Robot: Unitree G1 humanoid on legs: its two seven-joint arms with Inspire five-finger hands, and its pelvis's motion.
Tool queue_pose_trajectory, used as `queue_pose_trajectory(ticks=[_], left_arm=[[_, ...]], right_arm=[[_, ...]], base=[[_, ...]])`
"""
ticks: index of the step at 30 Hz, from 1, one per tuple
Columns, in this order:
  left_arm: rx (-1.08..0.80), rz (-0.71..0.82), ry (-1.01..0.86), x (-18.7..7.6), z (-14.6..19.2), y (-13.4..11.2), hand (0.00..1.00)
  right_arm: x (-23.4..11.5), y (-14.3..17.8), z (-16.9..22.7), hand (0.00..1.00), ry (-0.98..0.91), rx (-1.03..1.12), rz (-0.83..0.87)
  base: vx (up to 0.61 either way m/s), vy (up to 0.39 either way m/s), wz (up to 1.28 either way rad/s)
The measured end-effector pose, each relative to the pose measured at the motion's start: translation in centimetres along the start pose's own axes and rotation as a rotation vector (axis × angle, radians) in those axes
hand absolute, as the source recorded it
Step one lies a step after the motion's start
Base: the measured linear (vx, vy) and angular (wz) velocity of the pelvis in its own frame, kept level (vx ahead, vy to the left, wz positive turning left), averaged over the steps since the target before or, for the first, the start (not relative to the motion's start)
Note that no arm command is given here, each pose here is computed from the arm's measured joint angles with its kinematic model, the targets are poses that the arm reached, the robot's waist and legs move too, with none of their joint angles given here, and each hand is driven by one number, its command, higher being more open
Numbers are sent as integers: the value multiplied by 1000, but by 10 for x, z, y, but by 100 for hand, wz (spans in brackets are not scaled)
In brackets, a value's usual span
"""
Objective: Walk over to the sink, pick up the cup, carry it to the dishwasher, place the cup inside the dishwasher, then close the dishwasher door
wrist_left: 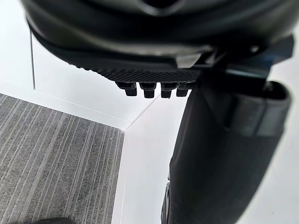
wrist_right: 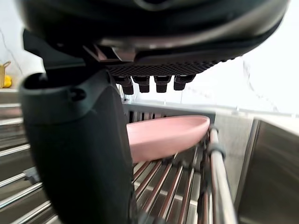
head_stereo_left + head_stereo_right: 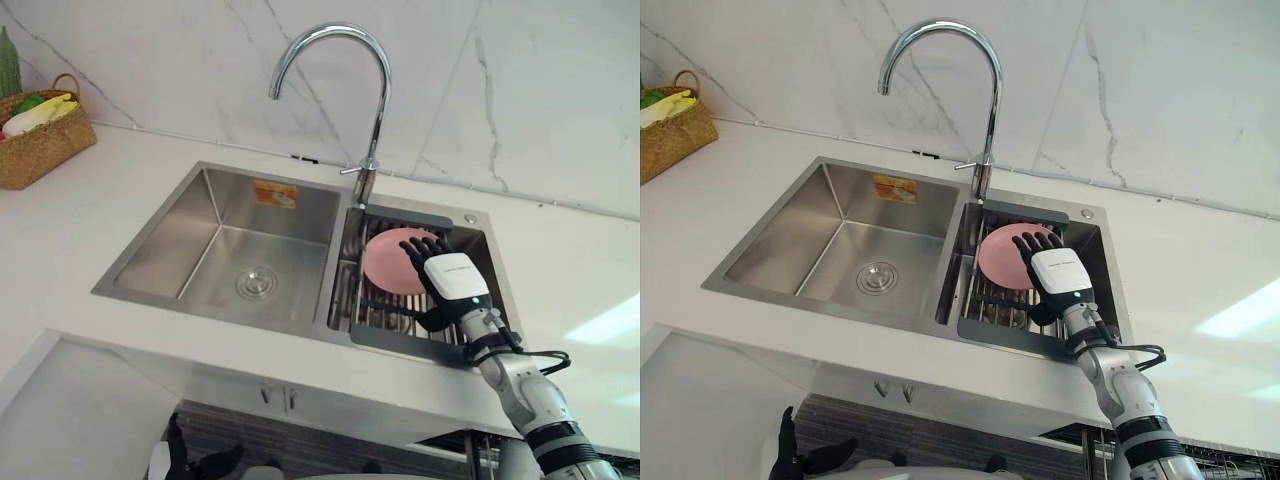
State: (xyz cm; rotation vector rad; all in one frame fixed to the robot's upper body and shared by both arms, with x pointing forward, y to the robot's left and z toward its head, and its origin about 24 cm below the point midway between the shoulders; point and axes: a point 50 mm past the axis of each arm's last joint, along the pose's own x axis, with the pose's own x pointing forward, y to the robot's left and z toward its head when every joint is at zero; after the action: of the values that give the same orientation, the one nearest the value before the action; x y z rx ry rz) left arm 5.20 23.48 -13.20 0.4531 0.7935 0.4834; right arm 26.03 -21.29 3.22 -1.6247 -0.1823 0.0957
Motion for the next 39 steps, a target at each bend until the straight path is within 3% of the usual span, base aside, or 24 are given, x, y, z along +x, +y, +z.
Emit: queue_pose_trajectory(ticks=[11,12,31,39], left_arm=[[5,8,-7,0,1,-1,100],[5,8,-7,0,1,-1,100],[10,59,-17,0,4,-2,100],[-11,67,-12,-3,5,-9,100]], right_arm=[[7,9,10,100,32,-37,-53],[8,9,11,0,31,-38,-52],[16,5,11,0,32,-50,-84],[39,-19,-13,0,123,-122,-239]], base=[[-56,-4,0],[0,0,0],[-1,0,0],[-5,3,-1]])
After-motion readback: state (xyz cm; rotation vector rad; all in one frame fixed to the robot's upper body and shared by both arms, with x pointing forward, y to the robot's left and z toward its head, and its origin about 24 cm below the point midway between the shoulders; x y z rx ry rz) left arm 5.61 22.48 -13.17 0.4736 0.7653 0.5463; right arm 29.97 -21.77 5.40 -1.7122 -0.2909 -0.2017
